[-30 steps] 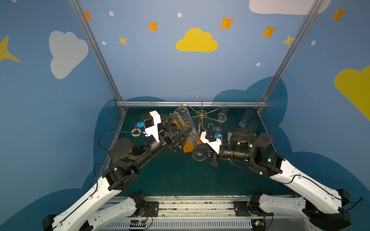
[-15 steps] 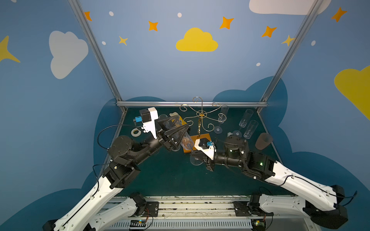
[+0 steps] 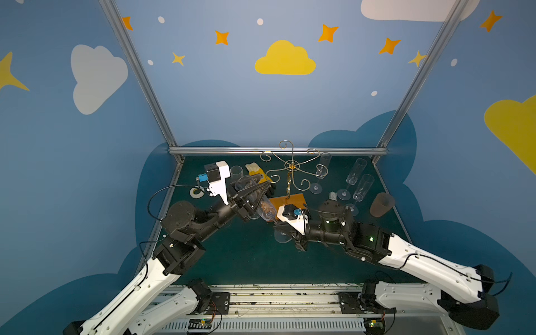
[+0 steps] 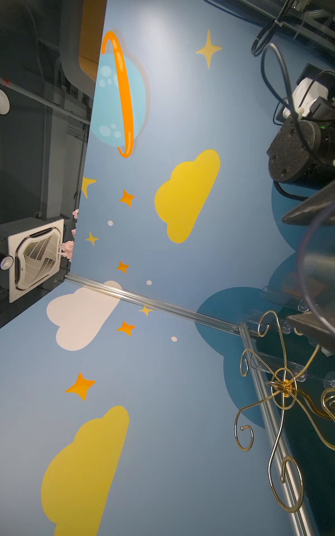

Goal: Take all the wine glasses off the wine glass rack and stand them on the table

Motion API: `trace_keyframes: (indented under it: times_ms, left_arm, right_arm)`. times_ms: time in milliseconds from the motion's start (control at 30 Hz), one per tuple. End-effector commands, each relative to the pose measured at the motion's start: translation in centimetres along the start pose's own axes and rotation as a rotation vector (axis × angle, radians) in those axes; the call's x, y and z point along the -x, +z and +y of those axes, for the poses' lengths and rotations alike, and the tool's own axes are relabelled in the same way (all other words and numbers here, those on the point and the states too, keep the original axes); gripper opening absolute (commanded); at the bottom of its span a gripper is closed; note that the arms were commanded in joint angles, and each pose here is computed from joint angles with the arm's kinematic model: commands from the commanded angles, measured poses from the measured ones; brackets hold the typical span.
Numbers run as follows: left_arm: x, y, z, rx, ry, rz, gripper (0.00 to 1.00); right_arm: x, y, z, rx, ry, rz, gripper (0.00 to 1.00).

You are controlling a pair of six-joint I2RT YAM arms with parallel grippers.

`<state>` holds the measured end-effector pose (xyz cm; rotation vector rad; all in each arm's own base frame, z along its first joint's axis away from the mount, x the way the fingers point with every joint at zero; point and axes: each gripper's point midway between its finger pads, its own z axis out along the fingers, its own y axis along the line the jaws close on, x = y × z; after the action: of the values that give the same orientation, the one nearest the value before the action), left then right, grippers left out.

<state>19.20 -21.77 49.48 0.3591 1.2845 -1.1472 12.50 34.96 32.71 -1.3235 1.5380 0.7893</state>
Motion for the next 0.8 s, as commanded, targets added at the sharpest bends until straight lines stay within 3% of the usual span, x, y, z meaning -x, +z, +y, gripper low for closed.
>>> trace_keyframes:
  times_ms: [0, 133, 200, 233, 267, 300, 367, 500, 767]
  left_arm:
    - [0.0, -0.4, -0.1, 0.003, -0.004, 0.002, 0.36]
    - [-0.3, -0.5, -0.1, 0.000, 0.008, 0.010, 0.35]
    - [-0.3, -0.7, -0.1, 0.001, 0.014, 0.010, 0.34]
    - [-0.3, -0.8, -0.1, 0.004, 0.018, 0.008, 0.34]
    - [-0.3, -0.9, 0.0, 0.006, 0.023, 0.008, 0.34]
    - [-0.4, -1.0, 0.0, 0.010, 0.030, 0.009, 0.34]
    - [-0.5, -1.4, 0.3, 0.031, 0.046, 0.016, 0.34]
    - [-1.3, -2.5, 1.0, 0.073, 0.127, 0.047, 0.33]
    - [-5.4, -5.2, 5.7, 0.262, 0.269, 0.099, 0.32]
  right_arm:
    - [1.3, -0.1, 0.2, 0.002, -0.038, -0.057, 0.00]
    - [1.0, 0.1, 0.2, -0.001, -0.032, -0.049, 0.00]
    - [1.0, 0.1, 0.1, -0.008, -0.027, -0.047, 0.14]
    - [1.1, 0.1, 0.1, -0.011, -0.028, -0.049, 0.27]
    - [1.1, 0.1, 0.0, -0.018, -0.027, -0.049, 0.52]
    - [1.2, 0.0, -0.1, -0.027, -0.027, -0.052, 0.67]
    - [1.6, -0.4, -0.6, -0.056, -0.030, -0.061, 0.88]
    - [3.2, -2.5, -1.9, -0.144, -0.052, -0.117, 0.89]
    - [5.9, -9.2, -4.2, -0.330, -0.070, -0.269, 0.89]
